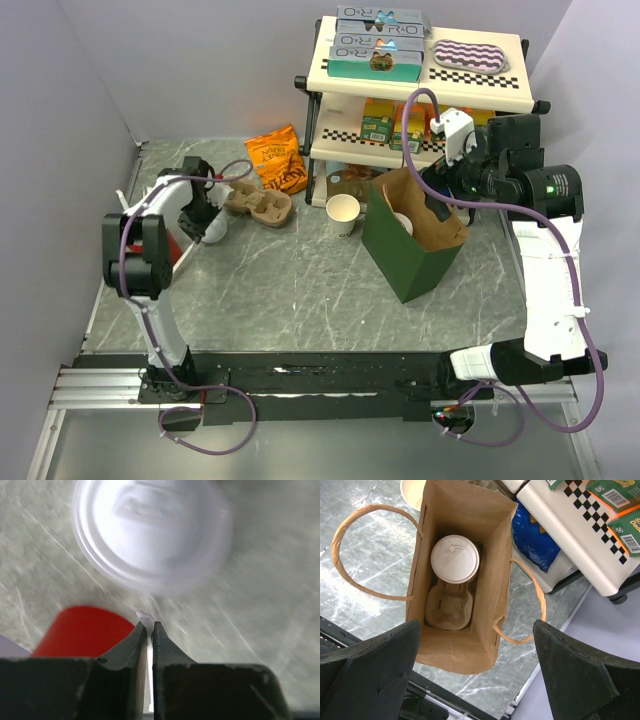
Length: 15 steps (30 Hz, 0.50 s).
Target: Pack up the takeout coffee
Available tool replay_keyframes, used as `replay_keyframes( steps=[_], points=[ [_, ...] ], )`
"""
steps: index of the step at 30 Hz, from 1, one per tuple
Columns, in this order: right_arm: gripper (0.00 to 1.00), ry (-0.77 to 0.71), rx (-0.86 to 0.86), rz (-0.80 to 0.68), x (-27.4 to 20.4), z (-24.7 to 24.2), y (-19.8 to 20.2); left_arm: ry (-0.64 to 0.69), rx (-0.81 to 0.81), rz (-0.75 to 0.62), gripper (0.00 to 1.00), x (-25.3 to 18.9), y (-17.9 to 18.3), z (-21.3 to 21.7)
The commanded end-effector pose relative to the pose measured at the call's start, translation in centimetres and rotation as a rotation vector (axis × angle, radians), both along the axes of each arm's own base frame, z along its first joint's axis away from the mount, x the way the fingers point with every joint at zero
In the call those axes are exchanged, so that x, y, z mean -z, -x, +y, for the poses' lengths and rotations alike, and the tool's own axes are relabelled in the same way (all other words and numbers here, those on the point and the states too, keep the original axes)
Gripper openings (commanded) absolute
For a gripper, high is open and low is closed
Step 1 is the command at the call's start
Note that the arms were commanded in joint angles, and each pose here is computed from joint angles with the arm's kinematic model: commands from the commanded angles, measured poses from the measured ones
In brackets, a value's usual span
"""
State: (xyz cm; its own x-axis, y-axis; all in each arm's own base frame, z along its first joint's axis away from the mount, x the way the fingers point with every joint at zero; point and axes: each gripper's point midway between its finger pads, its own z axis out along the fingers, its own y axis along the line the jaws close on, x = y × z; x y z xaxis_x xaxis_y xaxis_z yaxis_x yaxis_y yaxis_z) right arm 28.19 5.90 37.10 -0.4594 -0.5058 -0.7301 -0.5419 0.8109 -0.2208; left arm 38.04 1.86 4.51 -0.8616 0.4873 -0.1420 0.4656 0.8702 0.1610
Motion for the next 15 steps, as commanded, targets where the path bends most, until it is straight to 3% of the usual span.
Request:
replay_keyframes(
  steps=[1, 8, 11, 15],
  points=[
    [1.00, 0.006, 0.016, -0.041, -0.8, -0.5, 0.4, 0.196, 0.078, -0.087, 0.02, -8.3, 1.7, -5.0],
    [1.00, 0.011, 0.043, -0.088, -2.2, -0.9, 0.0, 0.627, 0.316, -0.125, 0.01, -17.4, 6.3, -15.8],
    [1.00, -0.010, 0.045, -0.139, -4.1, -0.9, 0.4, 0.801, 0.493, -0.200, 0.01, -22.6, 8.2, -21.2],
    [1.00, -0.032, 0.090, -0.242, -6.8, -1.6, 1.4, 1.052, 0.753, -0.401, 0.01, -33.2, 11.4, -27.9]
  ],
)
